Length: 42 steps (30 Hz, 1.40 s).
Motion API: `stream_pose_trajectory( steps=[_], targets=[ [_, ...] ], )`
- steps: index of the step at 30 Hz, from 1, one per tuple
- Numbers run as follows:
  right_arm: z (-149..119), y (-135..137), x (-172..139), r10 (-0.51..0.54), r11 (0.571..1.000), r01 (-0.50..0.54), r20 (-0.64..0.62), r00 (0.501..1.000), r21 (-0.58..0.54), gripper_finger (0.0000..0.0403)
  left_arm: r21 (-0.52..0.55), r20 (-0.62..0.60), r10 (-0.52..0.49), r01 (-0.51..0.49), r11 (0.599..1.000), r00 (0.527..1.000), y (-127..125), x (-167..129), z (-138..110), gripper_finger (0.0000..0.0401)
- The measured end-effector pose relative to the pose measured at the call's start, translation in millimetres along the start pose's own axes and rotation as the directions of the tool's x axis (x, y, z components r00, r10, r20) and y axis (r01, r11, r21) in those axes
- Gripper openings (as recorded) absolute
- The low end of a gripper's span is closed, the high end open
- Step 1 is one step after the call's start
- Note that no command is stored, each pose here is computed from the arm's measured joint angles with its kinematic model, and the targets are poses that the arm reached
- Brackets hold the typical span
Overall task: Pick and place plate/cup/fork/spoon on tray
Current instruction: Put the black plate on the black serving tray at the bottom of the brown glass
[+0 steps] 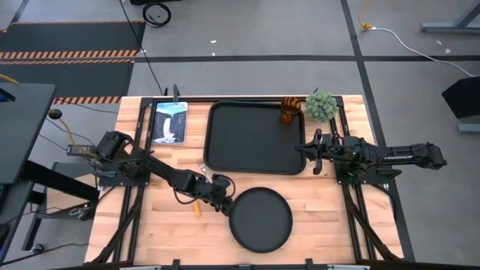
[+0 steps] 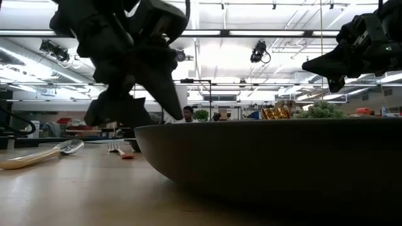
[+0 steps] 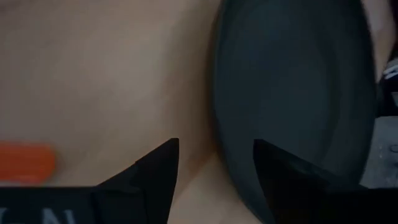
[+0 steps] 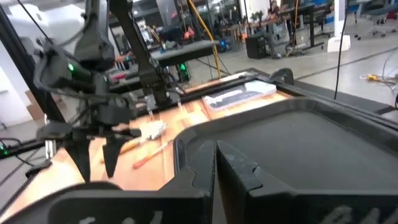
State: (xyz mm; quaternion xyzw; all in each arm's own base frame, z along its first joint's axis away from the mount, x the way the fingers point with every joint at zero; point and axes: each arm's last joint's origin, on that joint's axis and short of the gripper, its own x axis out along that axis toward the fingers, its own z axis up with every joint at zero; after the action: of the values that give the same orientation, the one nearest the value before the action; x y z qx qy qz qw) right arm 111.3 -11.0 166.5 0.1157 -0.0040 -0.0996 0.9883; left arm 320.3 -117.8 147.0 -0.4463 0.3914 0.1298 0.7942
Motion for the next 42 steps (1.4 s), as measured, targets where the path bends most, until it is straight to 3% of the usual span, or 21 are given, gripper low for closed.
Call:
stream_pose_trajectory(
  steps=[13, 30, 34, 42],
  targets=[
    [0.6, 0.3, 0.9, 0.001, 1.0, -0.001, 0.005, 1.0, 0.001, 0.0023, -0.058, -0.033, 0.021, -0.023, 0.998, 0.999, 8.1, 14.7, -1.4, 0.017],
    [1.2, 0.4, 1.0, 0.002, 1.0, -0.002, 0.012, 1.0, 0.002, 0.0023, -0.109, -0.034, 0.028, -0.032, 0.994, 0.999, 9.6, 14.8, 0.8, 0.005],
    [1.2, 0.4, 1.0, 0.002, 1.0, -0.002, 0.012, 1.0, 0.002, 0.0023, -0.127, -0.037, 0.031, -0.035, 0.991, 0.999, 12.4, 15.4, 7.2, 0.0012],
    [1.5, 0.5, 1.0, 0.003, 1.0, -0.003, 0.014, 1.0, 0.002, 0.0023, -0.201, -0.094, -0.041, 0.021, 0.979, 0.995, 15.2, 10.8, 45.0, 0.0012]
  ],
)
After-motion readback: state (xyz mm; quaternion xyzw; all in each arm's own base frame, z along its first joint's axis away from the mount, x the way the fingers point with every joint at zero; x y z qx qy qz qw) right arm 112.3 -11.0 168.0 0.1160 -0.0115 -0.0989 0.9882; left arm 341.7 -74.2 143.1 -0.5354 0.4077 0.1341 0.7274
